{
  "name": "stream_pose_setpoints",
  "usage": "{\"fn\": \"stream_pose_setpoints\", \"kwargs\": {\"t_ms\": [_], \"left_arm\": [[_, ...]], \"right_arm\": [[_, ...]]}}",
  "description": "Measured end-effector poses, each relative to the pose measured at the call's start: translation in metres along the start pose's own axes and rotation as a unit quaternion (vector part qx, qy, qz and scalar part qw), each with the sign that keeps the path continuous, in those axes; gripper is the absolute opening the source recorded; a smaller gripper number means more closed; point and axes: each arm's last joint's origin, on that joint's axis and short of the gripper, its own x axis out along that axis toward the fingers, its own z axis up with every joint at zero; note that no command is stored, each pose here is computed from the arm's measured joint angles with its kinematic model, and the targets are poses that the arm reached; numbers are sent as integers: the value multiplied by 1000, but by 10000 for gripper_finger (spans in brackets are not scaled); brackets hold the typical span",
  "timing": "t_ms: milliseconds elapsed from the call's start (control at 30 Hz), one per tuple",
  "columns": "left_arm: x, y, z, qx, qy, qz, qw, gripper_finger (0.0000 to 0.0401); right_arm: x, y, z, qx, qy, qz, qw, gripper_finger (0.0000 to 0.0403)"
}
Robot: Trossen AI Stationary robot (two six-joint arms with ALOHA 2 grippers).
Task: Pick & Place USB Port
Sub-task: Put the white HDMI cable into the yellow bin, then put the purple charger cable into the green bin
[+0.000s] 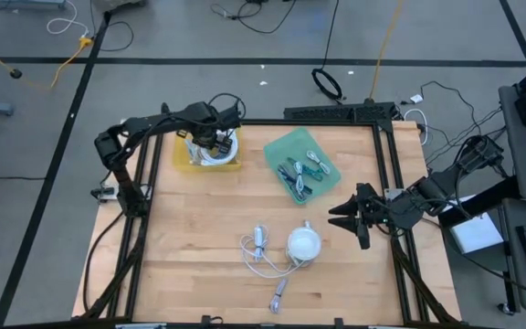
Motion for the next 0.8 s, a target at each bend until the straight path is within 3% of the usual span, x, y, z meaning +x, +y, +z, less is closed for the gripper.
{"fn": "stream_pose_setpoints", "kwargs": {"t_ms": [267,433,600,800], "left_arm": [[17,5,-6,7,18,22,1000,12],[17,3,-5,10,6,13,1000,61],[9,8,-6,2,-6,4,1000,99],[-17,30,-11,-24,-52,4,998,109]], "right_arm": [[0,0,0,9,0,0,1000,134],[0,0,0,9,0,0,1000,134],[0,0,0,9,0,0,1000,134],[0,1,1,11,-2,3,1000,134]]}}
